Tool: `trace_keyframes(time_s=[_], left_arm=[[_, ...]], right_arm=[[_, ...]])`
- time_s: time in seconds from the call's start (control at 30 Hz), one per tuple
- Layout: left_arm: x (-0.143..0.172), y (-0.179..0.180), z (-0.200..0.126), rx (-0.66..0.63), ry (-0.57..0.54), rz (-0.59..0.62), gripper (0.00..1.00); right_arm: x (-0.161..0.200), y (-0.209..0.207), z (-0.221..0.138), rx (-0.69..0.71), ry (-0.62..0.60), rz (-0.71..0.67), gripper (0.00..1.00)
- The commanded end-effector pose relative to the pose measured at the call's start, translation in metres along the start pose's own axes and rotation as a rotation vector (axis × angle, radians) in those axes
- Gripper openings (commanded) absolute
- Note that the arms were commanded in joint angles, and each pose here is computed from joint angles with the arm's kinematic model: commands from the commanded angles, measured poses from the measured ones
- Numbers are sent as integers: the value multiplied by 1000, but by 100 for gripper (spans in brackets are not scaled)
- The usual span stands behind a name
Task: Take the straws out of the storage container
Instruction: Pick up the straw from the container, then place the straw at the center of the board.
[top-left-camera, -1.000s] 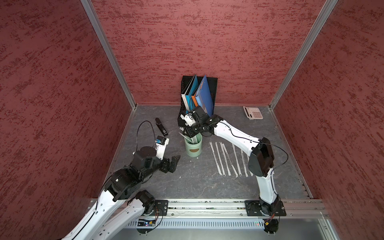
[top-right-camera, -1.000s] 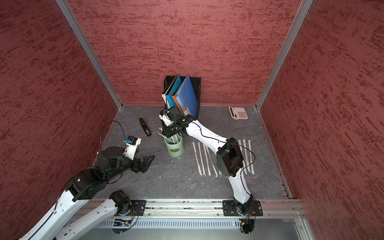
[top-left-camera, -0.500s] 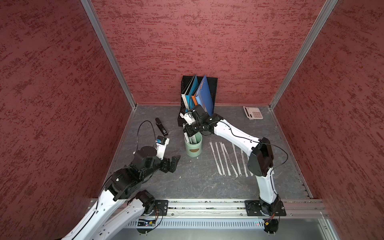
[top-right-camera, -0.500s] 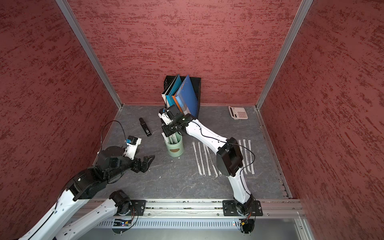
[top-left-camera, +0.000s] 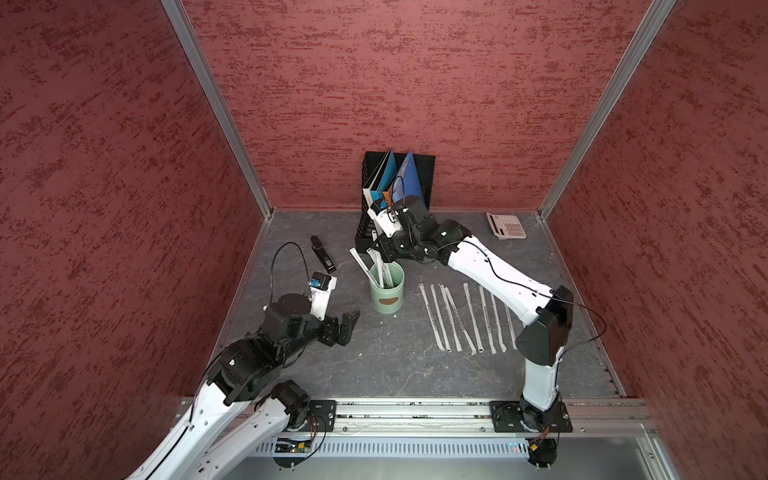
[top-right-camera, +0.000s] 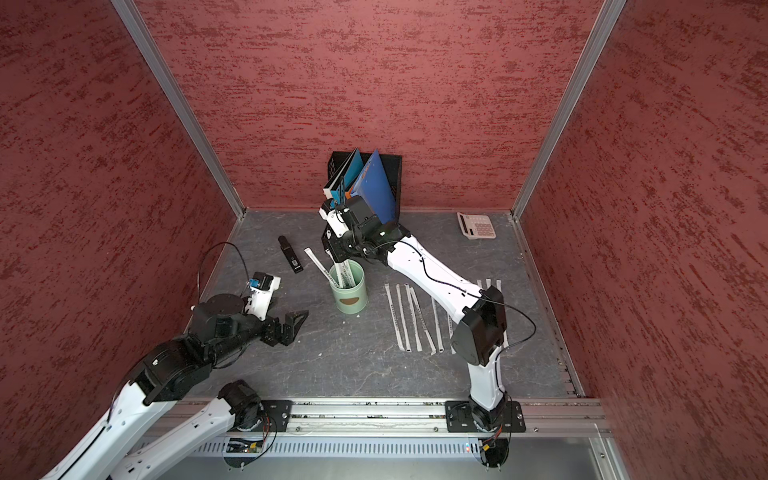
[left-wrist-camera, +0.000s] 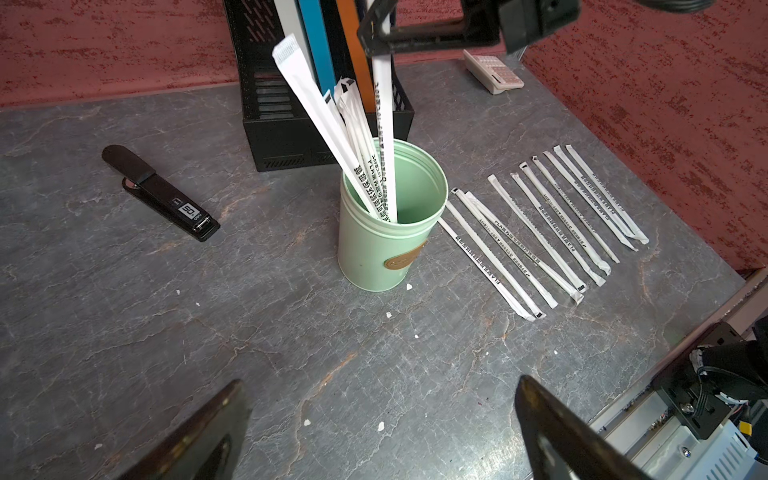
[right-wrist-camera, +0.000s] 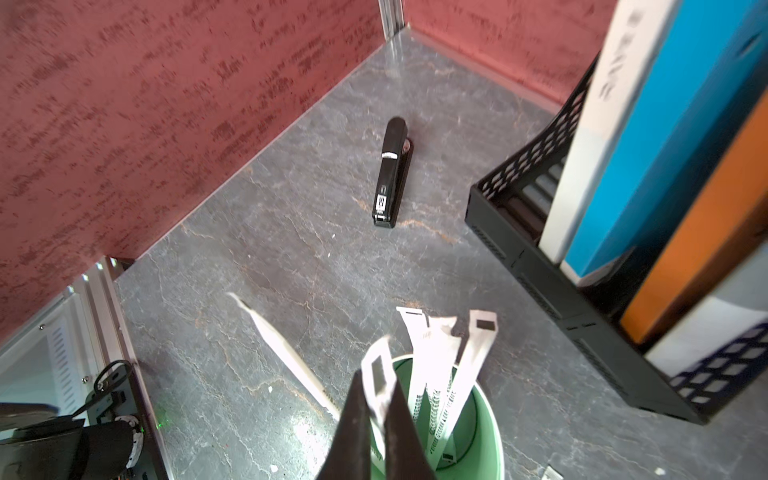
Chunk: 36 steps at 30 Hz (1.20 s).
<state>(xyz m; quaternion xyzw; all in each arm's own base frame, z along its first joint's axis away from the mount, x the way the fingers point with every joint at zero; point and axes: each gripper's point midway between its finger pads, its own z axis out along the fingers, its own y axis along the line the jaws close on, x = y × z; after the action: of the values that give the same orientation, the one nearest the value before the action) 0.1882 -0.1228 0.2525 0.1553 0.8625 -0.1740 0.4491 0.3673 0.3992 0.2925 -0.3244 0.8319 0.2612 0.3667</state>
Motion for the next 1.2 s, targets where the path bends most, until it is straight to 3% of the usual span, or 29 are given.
trace_keyframes(time_s=[0.0, 0.37, 0.73, 0.87, 1.17], left_arm=[[-6, -2, -3, 11, -29, -9, 100], [-5, -1, -2, 7, -24, -10, 100], [-5, 0, -1, 5, -18, -13, 99], [-4, -1, -1, 8, -16, -15, 99], [-4, -5, -1, 33, -8, -12, 99]], right_arm=[[-22, 0, -19, 31, -89, -37, 6], [-42, -14, -60, 165, -175, -110, 5], [-74, -19, -172, 326, -318, -151, 5], [-57, -43, -192, 471, -208, -148, 5], [53, -159, -169, 757, 303, 61, 1]])
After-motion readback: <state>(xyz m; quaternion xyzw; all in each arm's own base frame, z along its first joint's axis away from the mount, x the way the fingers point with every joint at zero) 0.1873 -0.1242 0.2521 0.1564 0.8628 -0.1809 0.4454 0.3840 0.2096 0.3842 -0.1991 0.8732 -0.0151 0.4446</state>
